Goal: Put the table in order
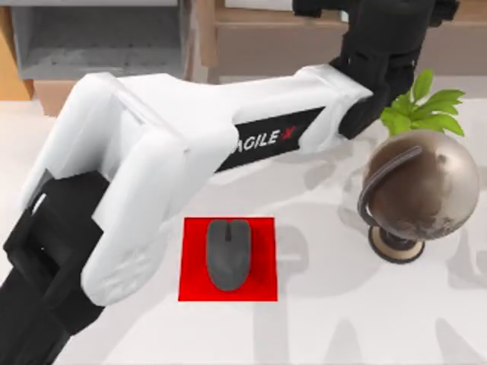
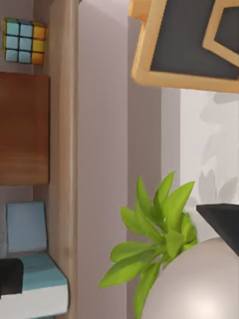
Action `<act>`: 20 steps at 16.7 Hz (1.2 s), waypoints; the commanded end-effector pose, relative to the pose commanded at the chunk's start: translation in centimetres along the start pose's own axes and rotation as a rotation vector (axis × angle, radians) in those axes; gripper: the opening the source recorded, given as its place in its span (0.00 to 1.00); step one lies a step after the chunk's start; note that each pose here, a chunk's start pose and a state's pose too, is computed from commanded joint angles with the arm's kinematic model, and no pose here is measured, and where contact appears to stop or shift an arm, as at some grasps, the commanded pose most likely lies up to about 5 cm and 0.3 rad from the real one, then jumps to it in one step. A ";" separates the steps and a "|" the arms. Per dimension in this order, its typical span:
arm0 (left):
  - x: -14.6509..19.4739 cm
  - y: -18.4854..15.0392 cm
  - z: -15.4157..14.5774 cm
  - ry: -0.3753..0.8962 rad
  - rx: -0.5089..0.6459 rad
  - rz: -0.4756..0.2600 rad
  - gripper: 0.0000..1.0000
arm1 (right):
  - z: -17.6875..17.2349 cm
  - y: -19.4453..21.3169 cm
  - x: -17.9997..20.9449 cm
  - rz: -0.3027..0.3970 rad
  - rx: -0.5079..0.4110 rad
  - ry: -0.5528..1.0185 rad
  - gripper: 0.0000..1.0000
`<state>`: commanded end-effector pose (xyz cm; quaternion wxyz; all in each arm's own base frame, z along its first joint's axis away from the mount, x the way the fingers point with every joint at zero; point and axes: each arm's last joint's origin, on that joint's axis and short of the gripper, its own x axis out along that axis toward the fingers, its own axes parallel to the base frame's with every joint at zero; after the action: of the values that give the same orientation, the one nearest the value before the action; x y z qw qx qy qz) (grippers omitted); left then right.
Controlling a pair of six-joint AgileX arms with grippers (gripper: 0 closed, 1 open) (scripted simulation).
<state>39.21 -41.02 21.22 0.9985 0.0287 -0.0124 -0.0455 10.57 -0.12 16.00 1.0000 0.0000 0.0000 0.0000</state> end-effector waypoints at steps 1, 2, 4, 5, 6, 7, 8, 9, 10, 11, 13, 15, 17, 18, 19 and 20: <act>0.4 -0.4 -0.2 0.003 -0.026 0.025 1.00 | 0.0 0.0 0.0 0.000 0.000 0.000 1.00; 0.8 -0.6 -0.4 0.007 -0.045 0.044 1.00 | 0.0 0.0 0.0 0.000 0.000 0.000 1.00; 1.3 -0.8 -0.7 0.012 -0.067 0.070 1.00 | 0.0 0.0 0.0 0.000 0.000 0.000 1.00; 1.4 -0.8 -0.8 0.013 -0.070 0.074 1.00 | 0.0 0.0 0.0 0.000 0.000 0.000 1.00; 1.4 -0.8 -0.8 0.013 -0.070 0.074 1.00 | 0.0 0.0 0.0 0.000 0.000 0.000 1.00; 1.4 -0.8 -0.8 0.013 -0.070 0.074 1.00 | 0.0 0.0 0.0 0.000 0.000 0.000 1.00; 1.4 -0.8 -0.8 0.013 -0.070 0.074 1.00 | 0.0 0.0 0.0 0.000 0.000 0.000 1.00; 1.4 -0.8 -0.8 0.013 -0.070 0.074 1.00 | 0.0 0.0 0.0 0.000 0.000 0.000 1.00; 1.4 -0.7 -0.7 0.011 -0.071 0.074 1.00 | 0.0 0.0 0.0 0.000 0.000 0.000 1.00; 1.4 -0.7 -0.7 0.012 -0.070 0.074 1.00 | 0.0 0.0 0.0 0.000 0.000 0.000 1.00; 1.9 -0.8 -0.8 0.013 -0.070 0.074 1.00 | 0.0 0.0 0.0 0.000 0.000 0.000 1.00; 2.4 -0.8 -0.9 0.013 -0.070 0.074 1.00 | 0.0 0.0 0.0 0.000 0.000 0.000 1.00; 3.1 -0.7 -0.8 0.012 -0.071 0.074 1.00 | 0.0 0.0 0.0 0.000 0.000 0.000 1.00; 3.3 -0.7 -0.8 0.012 -0.071 0.074 1.00 | 0.0 0.0 0.0 0.000 0.000 0.000 1.00; 3.4 -0.7 -0.8 0.013 -0.070 0.074 1.00 | 0.0 0.0 0.0 0.000 0.000 0.000 1.00; 3.4 -0.7 -0.8 0.013 -0.070 0.074 1.00 | 0.0 0.0 0.0 0.000 0.000 0.000 1.00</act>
<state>42.53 -41.96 20.41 0.9999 -0.0065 -0.0055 -0.0087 10.57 -0.12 16.00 1.0000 0.0000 0.0000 0.0000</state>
